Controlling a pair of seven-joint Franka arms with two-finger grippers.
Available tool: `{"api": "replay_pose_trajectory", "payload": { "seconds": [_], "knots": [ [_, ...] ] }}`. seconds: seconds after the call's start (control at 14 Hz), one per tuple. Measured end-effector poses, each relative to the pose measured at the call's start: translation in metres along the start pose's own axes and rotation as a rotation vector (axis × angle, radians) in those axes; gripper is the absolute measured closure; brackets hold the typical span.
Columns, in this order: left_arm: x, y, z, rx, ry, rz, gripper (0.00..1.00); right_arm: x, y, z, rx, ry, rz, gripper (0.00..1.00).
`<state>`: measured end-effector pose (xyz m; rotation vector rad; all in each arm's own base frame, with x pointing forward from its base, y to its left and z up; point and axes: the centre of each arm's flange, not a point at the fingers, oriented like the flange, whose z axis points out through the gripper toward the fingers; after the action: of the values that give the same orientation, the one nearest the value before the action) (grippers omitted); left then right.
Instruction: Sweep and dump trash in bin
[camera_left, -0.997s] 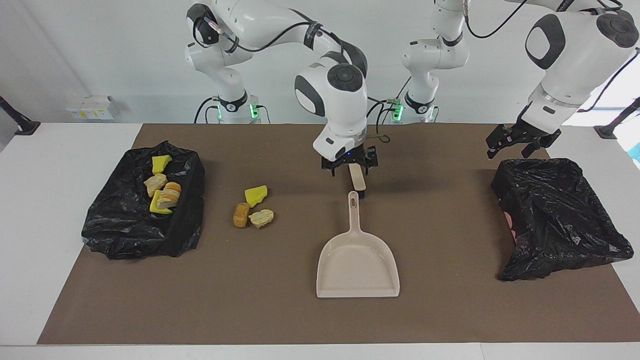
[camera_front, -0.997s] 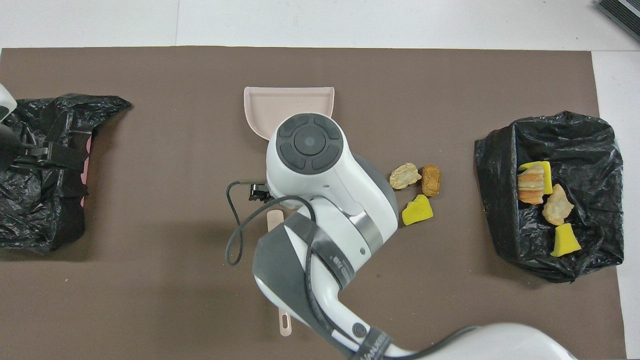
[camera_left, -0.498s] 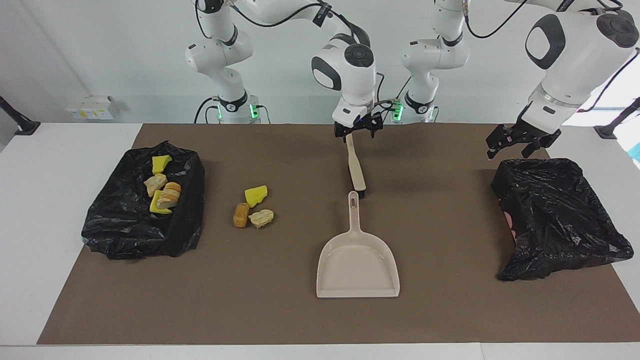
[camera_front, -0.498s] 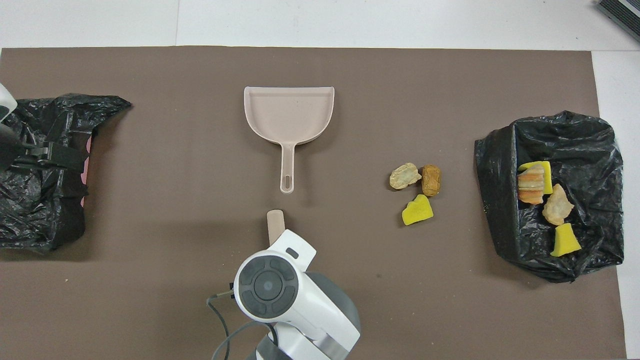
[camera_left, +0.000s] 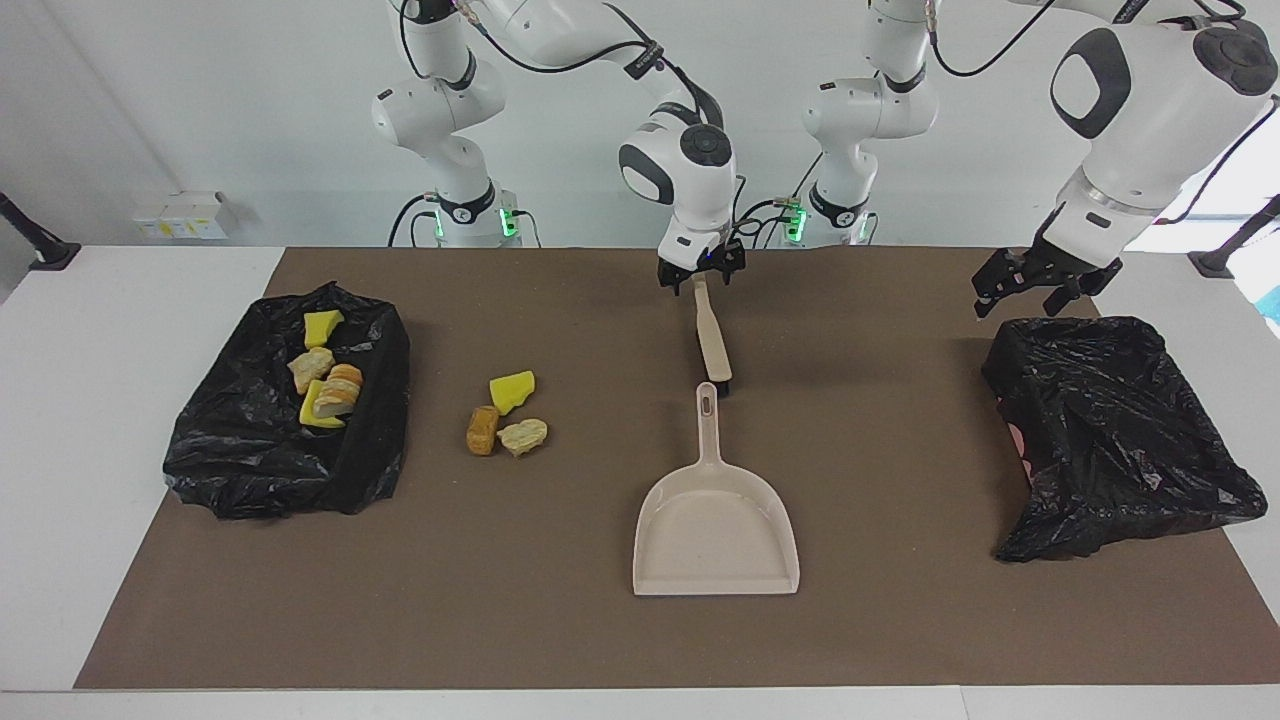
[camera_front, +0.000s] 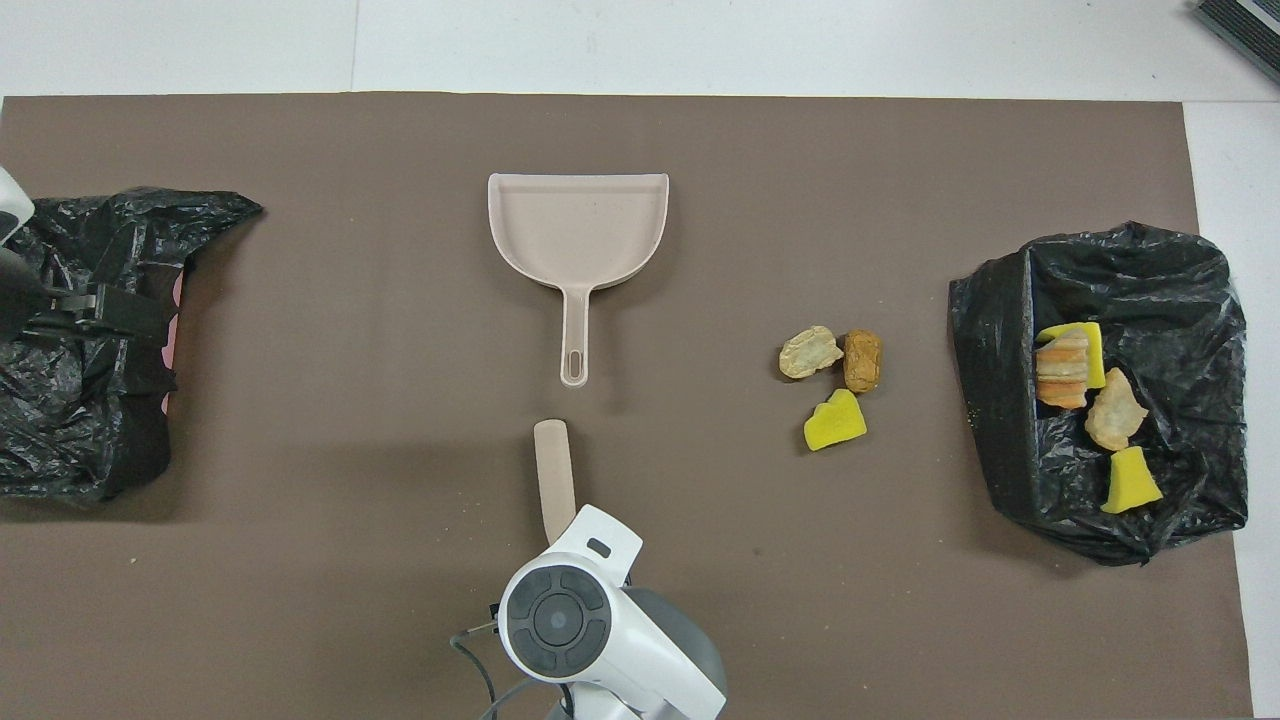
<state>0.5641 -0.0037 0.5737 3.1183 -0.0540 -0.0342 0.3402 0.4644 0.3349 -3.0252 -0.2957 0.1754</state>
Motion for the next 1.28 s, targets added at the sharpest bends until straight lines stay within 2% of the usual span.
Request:
{"api": "replay_pose_trajectory", "payload": {
  "seconds": [0.14, 0.28, 0.43, 0.5, 0.64, 0.71, 1.0, 1.14, 1.28],
  "knots": [
    [0.0, 0.0, 0.0, 0.0, 0.0, 0.0, 0.0, -0.002, -0.002, -0.003, 0.002, 0.006, -0.005, 0.0],
    [0.0, 0.0, 0.0, 0.0, 0.0, 0.0, 0.0, -0.004, -0.001, -0.003, -0.001, 0.006, -0.008, 0.06],
    [0.0, 0.0, 0.0, 0.0, 0.0, 0.0, 0.0, -0.006, 0.001, 0.0, -0.007, 0.001, -0.009, 0.25],
    [0.0, 0.0, 0.0, 0.0, 0.0, 0.0, 0.0, -0.007, 0.001, 0.001, -0.009, -0.001, -0.01, 0.42],
    [0.0, 0.0, 0.0, 0.0, 0.0, 0.0, 0.0, -0.008, 0.001, 0.001, -0.01, -0.001, -0.011, 0.65],
    [0.0, 0.0, 0.0, 0.0, 0.0, 0.0, 0.0, -0.008, 0.002, 0.001, -0.015, -0.006, -0.014, 0.73],
    [0.0, 0.008, 0.0, 0.0, -0.001, 0.014, 0.0, -0.006, 0.011, -0.019, -0.076, -0.078, -0.001, 0.73],
    [0.0, 0.029, 0.001, 0.001, 0.005, 0.052, 0.0, 0.0, 0.031, -0.054, -0.1, -0.094, 0.006, 0.73],
    [0.002, 0.063, 0.001, 0.001, 0.028, 0.094, 0.0, 0.001, 0.072, -0.098, -0.144, -0.137, -0.003, 0.73]
  ]
}}
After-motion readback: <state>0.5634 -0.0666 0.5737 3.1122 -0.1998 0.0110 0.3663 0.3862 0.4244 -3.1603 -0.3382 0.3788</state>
